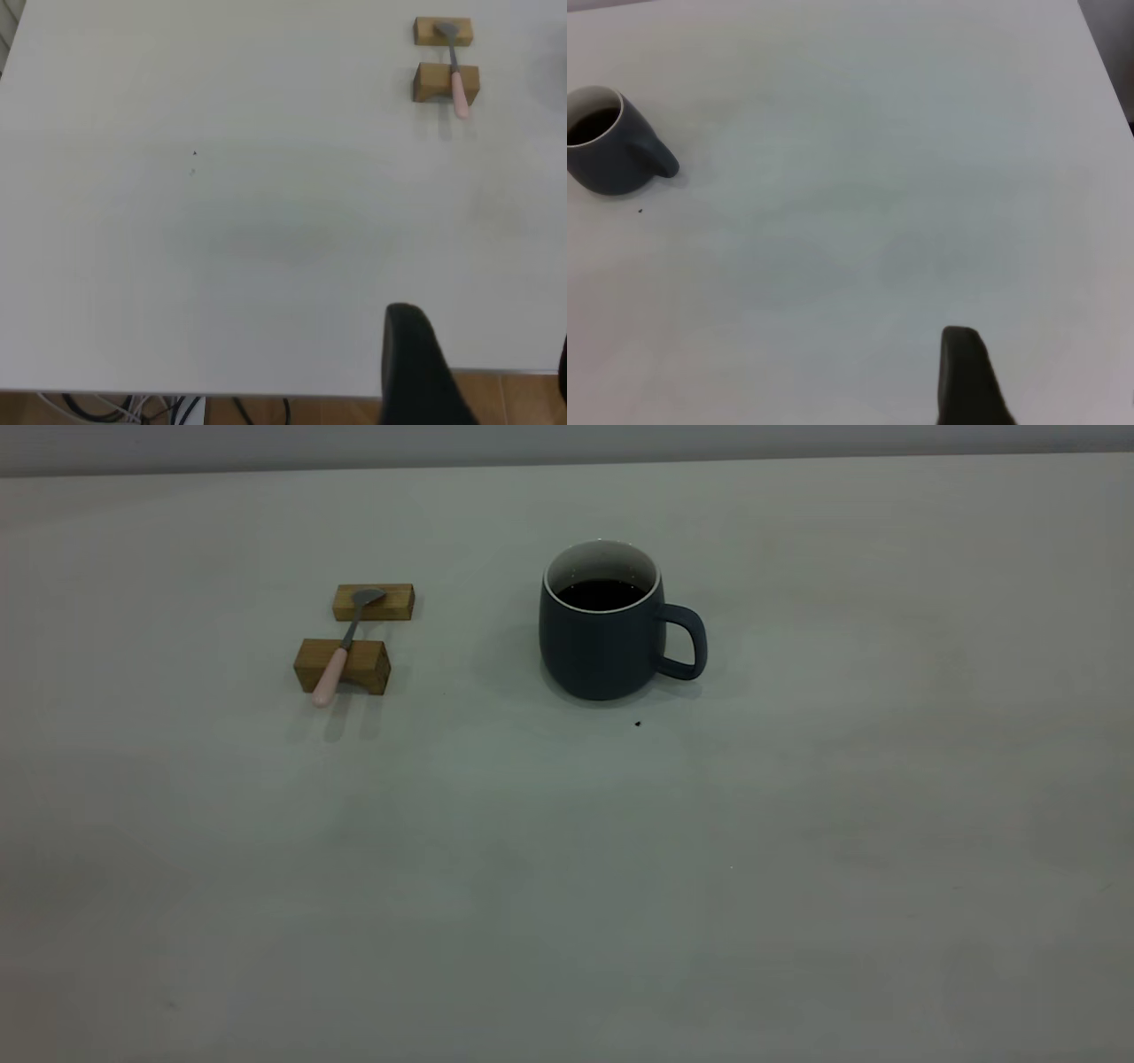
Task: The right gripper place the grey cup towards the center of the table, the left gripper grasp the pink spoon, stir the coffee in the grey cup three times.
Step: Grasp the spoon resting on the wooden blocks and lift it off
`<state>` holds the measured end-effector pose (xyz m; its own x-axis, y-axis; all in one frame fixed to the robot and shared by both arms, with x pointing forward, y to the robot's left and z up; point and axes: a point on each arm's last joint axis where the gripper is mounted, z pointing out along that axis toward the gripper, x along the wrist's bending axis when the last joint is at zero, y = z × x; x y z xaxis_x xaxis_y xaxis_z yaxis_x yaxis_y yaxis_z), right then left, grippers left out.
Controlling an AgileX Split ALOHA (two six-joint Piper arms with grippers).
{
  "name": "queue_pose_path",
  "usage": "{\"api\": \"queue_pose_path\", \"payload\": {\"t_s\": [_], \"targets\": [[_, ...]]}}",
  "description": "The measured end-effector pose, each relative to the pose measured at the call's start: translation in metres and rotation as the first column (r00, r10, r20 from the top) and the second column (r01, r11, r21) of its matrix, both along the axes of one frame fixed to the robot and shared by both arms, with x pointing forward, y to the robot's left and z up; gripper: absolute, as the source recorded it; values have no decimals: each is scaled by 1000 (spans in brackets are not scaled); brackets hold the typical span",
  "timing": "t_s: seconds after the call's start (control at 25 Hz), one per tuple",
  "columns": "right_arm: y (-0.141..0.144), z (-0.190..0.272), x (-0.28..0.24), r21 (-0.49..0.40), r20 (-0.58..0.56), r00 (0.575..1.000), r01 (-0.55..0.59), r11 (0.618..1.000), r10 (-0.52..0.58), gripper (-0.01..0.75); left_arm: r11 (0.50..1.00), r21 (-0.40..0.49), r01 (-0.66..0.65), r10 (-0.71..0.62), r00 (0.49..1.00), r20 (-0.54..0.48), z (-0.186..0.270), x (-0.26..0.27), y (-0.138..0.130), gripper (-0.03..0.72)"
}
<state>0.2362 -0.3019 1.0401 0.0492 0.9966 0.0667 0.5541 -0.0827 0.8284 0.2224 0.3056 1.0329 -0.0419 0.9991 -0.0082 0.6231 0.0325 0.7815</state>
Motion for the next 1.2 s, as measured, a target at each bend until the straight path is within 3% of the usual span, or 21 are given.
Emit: {"api": "queue_pose_path", "payload": {"t_s": [0.32, 0.52, 0.76, 0.96, 1.2], "targets": [[0, 0, 0, -1, 0, 1000, 0, 1000, 0, 483, 1000, 0, 0, 0, 1000, -18, 0, 2, 0, 472], [0, 0, 0, -1, -2, 1000, 0, 1000, 0, 483, 1000, 5, 0, 1, 977, -211, 2, 30, -1, 547], [0, 0, 0, -2, -3, 1000, 0, 1000, 0, 483, 1000, -6, 5, -7, 906, -422, 13, 93, -3, 599], [0, 0, 0, -2, -3, 1000, 0, 1000, 0, 483, 996, -89, 8, -49, 879, -475, 17, 159, -12, 599], [0, -1, 0, -2, -4, 1000, 0, 1000, 0, 483, 983, -179, 51, -147, 801, -581, -15, 245, -31, 595]]}}
